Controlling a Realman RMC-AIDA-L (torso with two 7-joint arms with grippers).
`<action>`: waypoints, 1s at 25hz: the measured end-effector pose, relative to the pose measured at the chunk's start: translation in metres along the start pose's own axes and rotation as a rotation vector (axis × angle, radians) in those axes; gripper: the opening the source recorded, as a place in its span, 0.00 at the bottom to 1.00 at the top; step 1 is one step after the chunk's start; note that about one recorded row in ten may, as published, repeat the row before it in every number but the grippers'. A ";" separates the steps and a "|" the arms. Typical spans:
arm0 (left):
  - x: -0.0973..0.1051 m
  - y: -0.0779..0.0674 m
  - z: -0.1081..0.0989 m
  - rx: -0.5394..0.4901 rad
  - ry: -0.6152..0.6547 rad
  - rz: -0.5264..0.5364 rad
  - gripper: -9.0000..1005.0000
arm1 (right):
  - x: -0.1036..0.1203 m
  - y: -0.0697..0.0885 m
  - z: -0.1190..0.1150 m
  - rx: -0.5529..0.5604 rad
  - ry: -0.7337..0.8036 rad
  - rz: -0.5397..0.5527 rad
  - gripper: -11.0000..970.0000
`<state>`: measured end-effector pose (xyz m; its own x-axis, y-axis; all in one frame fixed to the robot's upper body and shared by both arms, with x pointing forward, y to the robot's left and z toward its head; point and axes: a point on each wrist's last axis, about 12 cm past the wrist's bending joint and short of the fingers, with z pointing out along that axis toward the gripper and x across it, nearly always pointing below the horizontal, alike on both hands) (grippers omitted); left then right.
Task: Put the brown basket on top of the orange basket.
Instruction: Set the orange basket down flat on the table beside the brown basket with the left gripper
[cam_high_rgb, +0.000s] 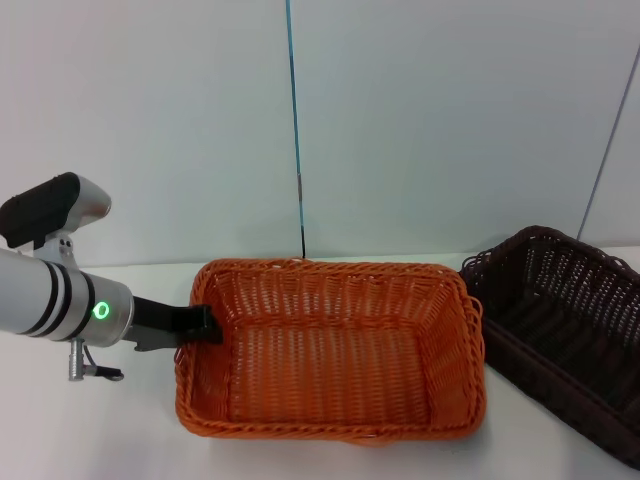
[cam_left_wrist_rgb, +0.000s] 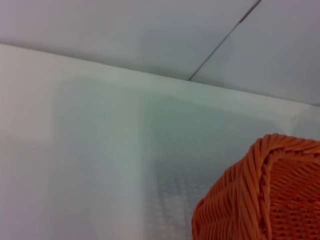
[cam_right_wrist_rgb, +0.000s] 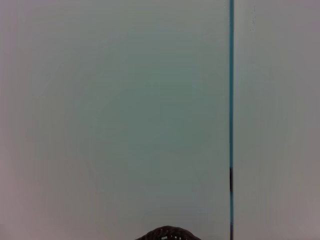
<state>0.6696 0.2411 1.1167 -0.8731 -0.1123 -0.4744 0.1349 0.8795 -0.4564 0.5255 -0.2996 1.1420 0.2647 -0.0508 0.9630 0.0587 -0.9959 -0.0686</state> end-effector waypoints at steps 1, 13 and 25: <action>0.001 0.002 0.000 -0.004 -0.002 -0.006 0.15 | 0.000 0.000 0.000 -0.001 0.000 0.000 0.95; 0.006 0.010 -0.001 -0.021 -0.007 -0.038 0.15 | -0.001 0.000 -0.001 -0.001 -0.001 -0.001 0.95; 0.005 0.008 0.001 -0.023 -0.012 -0.002 0.15 | 0.000 -0.003 0.000 0.007 0.000 -0.002 0.95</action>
<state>0.6667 0.2469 1.1106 -0.8675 -0.1198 -0.4828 0.1223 0.8894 -0.4404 0.5258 -0.2971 1.1421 0.2643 -0.0483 0.9632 0.0657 -0.9955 -0.0680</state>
